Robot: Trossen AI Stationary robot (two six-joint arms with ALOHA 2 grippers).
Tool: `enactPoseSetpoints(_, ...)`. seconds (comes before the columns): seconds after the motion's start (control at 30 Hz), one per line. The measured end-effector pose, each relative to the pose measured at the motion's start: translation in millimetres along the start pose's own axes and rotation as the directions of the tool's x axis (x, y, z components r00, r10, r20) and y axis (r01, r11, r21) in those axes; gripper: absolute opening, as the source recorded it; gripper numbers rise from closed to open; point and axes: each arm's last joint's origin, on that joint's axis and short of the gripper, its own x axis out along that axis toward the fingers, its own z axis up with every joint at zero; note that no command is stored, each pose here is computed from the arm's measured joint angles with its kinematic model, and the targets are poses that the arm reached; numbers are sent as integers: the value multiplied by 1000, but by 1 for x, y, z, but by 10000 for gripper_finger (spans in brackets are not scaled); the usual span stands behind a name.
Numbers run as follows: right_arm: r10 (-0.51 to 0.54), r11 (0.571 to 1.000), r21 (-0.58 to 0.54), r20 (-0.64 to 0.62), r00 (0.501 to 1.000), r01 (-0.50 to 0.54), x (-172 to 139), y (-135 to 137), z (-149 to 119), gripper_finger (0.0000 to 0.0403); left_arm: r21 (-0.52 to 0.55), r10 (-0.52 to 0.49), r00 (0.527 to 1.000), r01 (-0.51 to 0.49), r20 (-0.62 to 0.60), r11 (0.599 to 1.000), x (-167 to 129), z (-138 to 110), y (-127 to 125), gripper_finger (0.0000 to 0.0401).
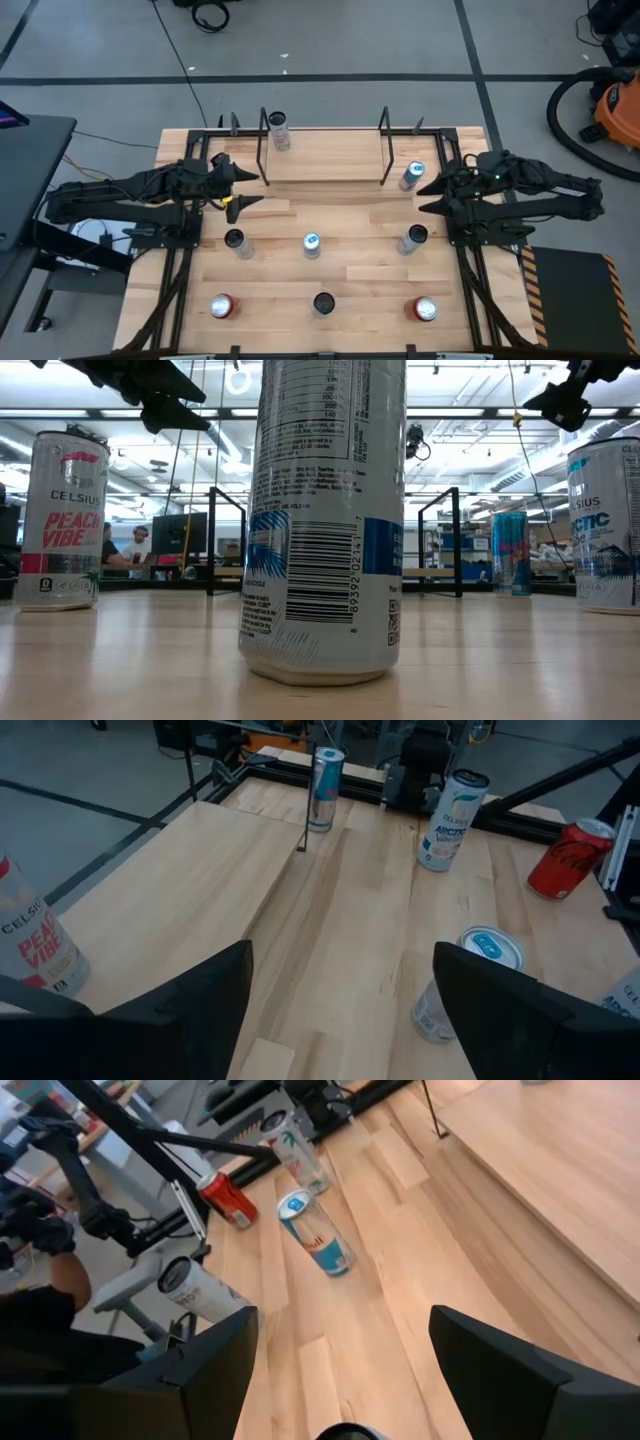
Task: Place canned beverage on shelf
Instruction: Put the top white blue soda can on the shelf
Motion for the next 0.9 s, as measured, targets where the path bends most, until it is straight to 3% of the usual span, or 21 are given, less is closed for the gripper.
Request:
enactPoseSetpoints(0.17,19,1000,-14,11,1000,-19,6,3,5,304,-2,0,1000,0,-1,1000,0,0,0,311)
enactPoseSetpoints(0.37,180,978,-125,110,977,-166,6,18,16,304,-2,0,1000,0,-1,1000,0,0,0,311)
enactPoseSetpoints(0.6,348,911,-313,243,905,-267,0,35,29,304,-2,0,1000,0,-1,1000,0,0,0,311)
enactPoseSetpoints(0.77,433,879,-364,337,836,-308,-7,42,39,304,-2,0,1000,0,-1,1000,0,0,0,311)
enactPoseSetpoints(0.9,482,853,-389,328,813,-349,-8,44,40,304,-1,0,1000,0,-1,1000,0,0,0,311)
